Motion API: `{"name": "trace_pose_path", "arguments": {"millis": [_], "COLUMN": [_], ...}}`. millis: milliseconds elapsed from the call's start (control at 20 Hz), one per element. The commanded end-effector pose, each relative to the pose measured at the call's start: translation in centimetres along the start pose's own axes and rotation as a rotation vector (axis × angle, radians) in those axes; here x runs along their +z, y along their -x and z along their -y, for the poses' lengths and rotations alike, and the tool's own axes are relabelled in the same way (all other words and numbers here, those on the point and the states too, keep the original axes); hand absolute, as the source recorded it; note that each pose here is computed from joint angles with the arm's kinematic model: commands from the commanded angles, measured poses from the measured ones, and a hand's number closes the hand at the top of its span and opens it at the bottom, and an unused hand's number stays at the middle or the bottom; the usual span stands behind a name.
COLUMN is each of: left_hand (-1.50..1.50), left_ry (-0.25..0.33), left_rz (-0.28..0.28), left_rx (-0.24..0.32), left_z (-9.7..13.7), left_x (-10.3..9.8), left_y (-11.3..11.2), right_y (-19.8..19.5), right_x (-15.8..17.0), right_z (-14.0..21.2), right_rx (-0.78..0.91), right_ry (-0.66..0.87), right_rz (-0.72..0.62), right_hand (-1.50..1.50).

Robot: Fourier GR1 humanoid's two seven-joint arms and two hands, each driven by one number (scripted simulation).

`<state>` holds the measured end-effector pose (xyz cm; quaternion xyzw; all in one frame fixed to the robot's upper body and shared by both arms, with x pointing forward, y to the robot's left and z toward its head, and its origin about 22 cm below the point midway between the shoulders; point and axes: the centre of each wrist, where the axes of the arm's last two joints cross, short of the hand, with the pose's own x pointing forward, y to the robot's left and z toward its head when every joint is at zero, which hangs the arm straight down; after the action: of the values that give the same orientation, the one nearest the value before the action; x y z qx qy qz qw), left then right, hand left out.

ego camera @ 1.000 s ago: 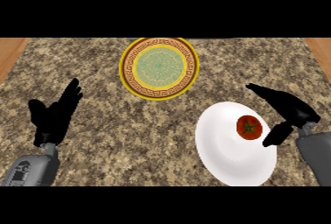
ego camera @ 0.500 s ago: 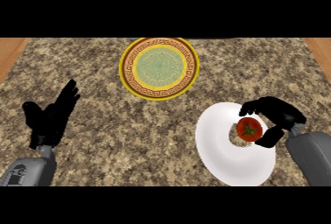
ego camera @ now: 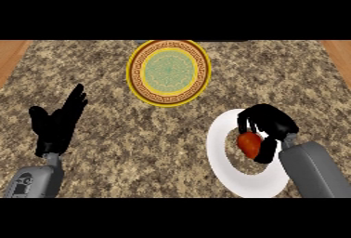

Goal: Pick the tomato from the plate and place it in the plate

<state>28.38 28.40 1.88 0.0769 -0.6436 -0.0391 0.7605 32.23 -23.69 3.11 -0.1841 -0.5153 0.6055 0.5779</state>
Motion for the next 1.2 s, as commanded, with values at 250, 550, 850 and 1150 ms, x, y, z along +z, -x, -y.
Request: {"name": "trace_pose_path", "arguments": {"millis": [250, 550, 850, 1150], "left_hand": [0.0, 0.0, 0.0, 0.0], "left_ry": [0.132, 0.112, 0.084, 0.093], "left_rz": [0.052, 0.031, 0.015, 0.013], "left_rx": [-0.038, -0.021, -0.02, -0.031], "left_z": [2.8, 3.3, 2.6, 2.1], "left_x": [-1.3, -1.5, -1.4, -1.5], "left_y": [-1.5, -1.2, -0.9, -1.1], "right_y": [-19.3, -24.2, -27.6, -28.2], "right_x": [-5.2, -4.2, -4.2, -6.8], "right_z": [-2.3, 0.0, 1.8, 3.0], "right_rx": [0.12, 0.079, 0.033, -0.106], "right_ry": [0.079, 0.493, 0.804, 0.869], "right_rz": [0.283, 0.304, 0.196, 0.064], "right_hand": [1.5, 1.5, 1.5, 1.5]}}
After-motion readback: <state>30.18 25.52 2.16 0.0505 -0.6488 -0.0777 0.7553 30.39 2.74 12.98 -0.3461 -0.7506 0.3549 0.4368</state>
